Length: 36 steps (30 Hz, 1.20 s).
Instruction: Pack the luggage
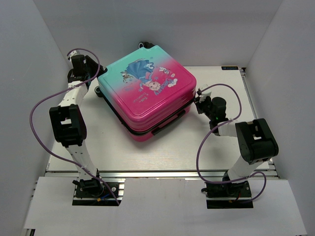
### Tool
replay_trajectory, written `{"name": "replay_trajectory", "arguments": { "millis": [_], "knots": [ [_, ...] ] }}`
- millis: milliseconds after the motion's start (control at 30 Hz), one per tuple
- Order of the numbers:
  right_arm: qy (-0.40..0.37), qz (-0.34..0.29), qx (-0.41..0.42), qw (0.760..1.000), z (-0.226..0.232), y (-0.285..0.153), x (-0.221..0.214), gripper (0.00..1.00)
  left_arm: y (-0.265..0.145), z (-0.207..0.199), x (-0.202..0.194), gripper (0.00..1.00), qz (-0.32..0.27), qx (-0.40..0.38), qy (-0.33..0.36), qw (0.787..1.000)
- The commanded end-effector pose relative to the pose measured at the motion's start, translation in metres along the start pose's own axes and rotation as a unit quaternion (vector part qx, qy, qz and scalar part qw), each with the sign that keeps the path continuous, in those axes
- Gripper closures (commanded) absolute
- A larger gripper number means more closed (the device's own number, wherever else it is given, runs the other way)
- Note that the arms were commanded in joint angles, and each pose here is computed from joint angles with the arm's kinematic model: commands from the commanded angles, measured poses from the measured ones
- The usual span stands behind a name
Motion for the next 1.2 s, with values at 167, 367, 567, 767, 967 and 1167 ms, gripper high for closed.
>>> {"name": "replay_trajectory", "arguments": {
  "millis": [167, 367, 567, 767, 967, 1167],
  "knots": [
    [0.018, -0.226, -0.191, 0.955, -0.051, 0.039, 0.078, 1.00, 0.032, 0.018, -0.098, 1.00, 0.122, 0.009, 0.090, 0.988],
    [-0.063, -0.263, 0.003, 0.963, -0.016, 0.056, 0.102, 1.00, 0.036, 0.019, -0.095, 1.00, 0.119, 0.015, 0.103, 0.987],
    [-0.095, -0.227, 0.139, 0.959, 0.001, 0.083, 0.100, 1.00, 0.043, 0.017, -0.097, 1.00, 0.125, -0.002, 0.112, 0.986],
    [-0.064, -0.236, 0.204, 0.948, 0.007, 0.103, 0.108, 1.00, 0.050, 0.017, -0.102, 1.00, 0.136, -0.018, 0.120, 0.983],
    [-0.040, -0.230, 0.236, 0.943, 0.021, 0.086, 0.103, 1.00, 0.051, 0.012, -0.104, 1.00, 0.140, -0.049, 0.124, 0.981],
    [-0.037, -0.236, 0.207, 0.949, 0.022, 0.059, 0.112, 0.95, 0.038, 0.005, -0.106, 1.00, 0.151, -0.056, 0.120, 0.980]
  ]
}}
Point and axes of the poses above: each gripper's point midway between its finger pads, its own y axis out along the fingers, its own z axis along the line the jaws close on, x = y × z, the point moved 7 cm from there along -y, back along the fingers, and after that the axes turned 4 degrees about y, right-handed, at the moved point
